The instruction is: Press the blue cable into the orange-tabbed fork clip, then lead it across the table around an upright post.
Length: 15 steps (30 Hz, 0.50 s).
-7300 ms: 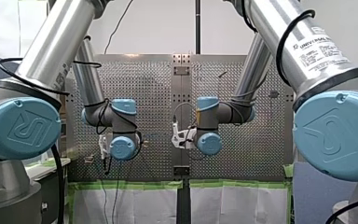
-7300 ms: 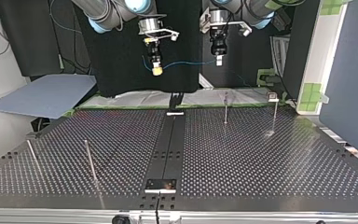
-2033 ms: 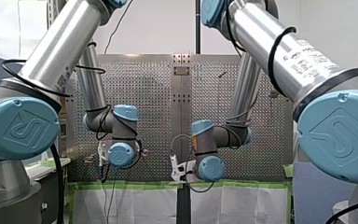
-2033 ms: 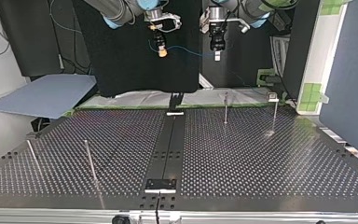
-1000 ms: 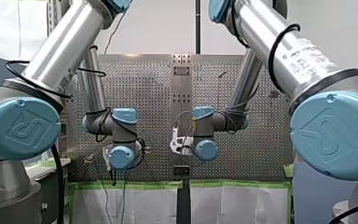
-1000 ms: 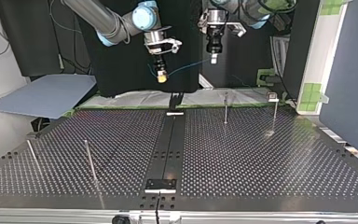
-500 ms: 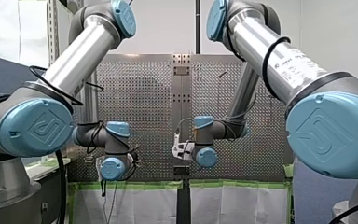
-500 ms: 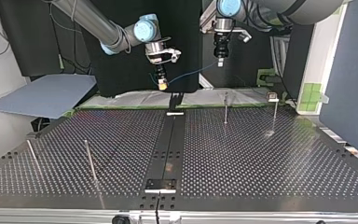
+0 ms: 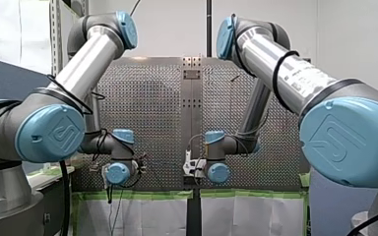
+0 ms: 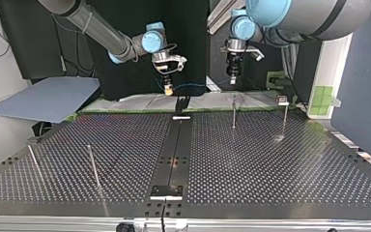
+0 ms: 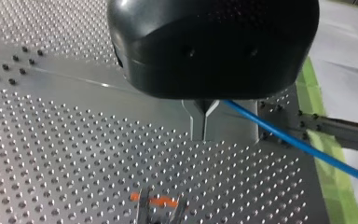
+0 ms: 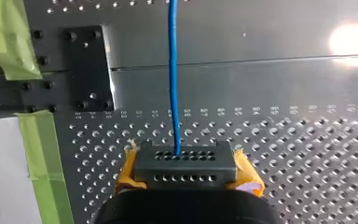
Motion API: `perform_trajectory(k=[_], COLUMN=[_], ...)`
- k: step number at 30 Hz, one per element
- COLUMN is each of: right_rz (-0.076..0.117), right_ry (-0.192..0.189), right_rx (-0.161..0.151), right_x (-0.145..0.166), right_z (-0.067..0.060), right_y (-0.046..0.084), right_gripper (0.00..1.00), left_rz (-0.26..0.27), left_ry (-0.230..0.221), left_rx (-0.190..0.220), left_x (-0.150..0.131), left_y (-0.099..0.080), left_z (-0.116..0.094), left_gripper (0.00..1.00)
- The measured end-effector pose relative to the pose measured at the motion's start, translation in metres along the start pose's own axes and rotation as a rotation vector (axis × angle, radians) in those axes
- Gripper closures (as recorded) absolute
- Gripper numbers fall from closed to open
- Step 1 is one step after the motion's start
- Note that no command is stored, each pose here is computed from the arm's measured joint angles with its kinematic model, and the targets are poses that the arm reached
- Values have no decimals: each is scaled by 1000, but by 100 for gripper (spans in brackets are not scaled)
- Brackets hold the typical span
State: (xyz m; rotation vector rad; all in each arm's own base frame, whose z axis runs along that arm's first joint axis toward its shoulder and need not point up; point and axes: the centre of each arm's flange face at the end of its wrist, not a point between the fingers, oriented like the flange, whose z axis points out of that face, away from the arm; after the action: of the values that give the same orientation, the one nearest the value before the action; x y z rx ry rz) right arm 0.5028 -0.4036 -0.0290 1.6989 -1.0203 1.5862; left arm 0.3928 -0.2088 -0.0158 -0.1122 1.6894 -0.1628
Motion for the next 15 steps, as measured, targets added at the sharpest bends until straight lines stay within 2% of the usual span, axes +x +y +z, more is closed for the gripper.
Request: perform_trajectory(k=[3,7,15], right_rz=[-6,-9,-10], right_ry=[-9,1,25], right_rx=[-3,-6,4], right_x=[0,2,7], right_z=[5,9,15], right_y=[1,3,3], right_gripper=[100,100,100], left_rz=[-5,-9,-20], left_ry=[2,6,-7], left_rx=[0,-14,-93], left_x=[-5,-9,-18], left_y=[7,20,54], left_z=[16,29,45], left_gripper=[98,98,98])
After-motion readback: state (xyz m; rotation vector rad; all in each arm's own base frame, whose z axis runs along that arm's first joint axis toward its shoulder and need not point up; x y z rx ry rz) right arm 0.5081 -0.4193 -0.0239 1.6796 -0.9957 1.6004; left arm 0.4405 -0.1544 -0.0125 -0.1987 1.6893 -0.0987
